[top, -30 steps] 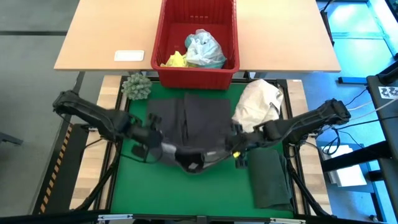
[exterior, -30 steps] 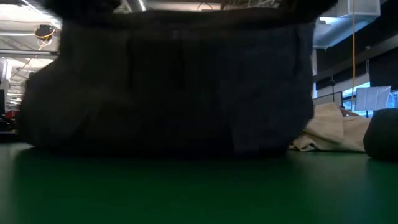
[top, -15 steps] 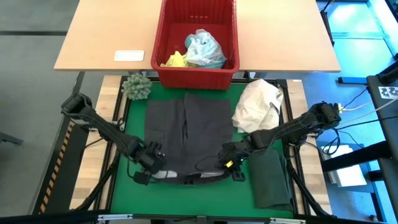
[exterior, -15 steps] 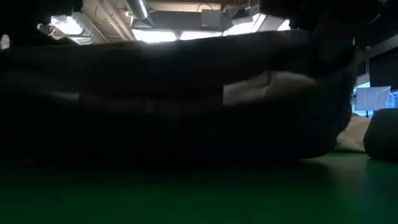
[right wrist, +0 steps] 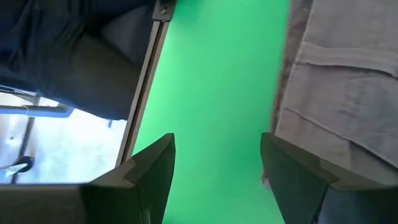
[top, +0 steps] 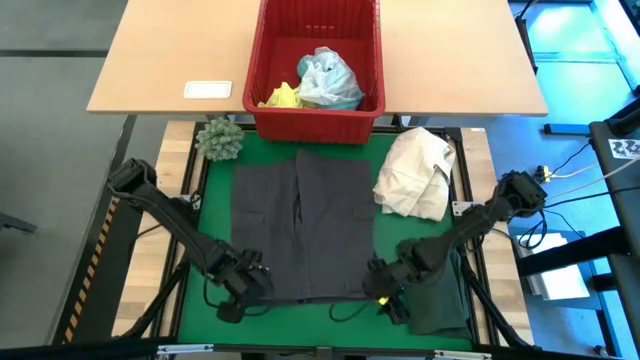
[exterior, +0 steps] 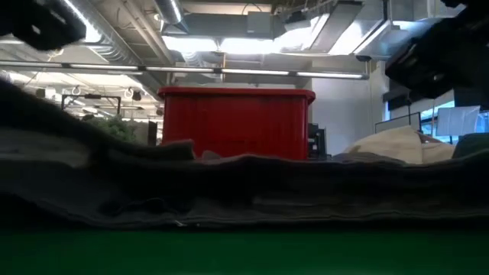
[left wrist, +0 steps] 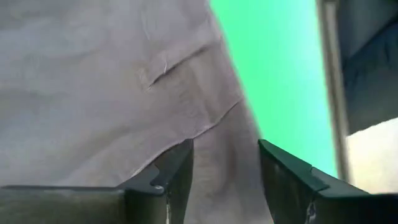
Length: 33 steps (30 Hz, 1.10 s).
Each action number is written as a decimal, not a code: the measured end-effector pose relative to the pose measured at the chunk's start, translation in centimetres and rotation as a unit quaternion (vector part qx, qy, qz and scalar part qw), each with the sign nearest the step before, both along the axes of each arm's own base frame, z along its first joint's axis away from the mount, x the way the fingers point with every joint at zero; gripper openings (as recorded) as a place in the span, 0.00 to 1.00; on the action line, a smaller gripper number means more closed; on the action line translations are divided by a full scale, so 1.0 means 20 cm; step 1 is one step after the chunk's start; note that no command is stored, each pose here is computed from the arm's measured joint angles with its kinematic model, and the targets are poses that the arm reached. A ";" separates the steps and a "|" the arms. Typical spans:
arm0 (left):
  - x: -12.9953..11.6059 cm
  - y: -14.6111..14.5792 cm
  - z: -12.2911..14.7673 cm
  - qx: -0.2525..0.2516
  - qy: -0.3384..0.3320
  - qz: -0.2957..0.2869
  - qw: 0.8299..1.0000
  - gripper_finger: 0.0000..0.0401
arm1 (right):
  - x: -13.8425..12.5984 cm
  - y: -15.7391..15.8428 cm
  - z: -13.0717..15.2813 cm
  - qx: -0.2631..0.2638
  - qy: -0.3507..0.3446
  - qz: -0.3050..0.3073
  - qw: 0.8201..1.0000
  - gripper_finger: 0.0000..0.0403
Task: Fold Laundry from Bin
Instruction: Fold the gray short
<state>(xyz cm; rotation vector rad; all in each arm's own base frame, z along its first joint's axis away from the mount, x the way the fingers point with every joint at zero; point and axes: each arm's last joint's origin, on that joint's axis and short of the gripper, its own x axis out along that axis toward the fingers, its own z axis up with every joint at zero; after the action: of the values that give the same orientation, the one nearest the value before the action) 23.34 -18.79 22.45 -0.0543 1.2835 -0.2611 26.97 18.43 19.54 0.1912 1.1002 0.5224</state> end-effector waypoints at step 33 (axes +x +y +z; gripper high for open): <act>-0.08 0.86 -0.39 0.277 0.067 0.265 0.921 0.01 | 0.26 -1.06 -0.17 -0.274 0.036 -0.264 0.924 0.04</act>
<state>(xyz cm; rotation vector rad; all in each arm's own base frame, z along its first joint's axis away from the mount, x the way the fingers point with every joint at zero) 21.79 -1.61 14.68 0.0658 1.3860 0.5846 32.11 -2.83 16.23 0.0086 1.1692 -0.2844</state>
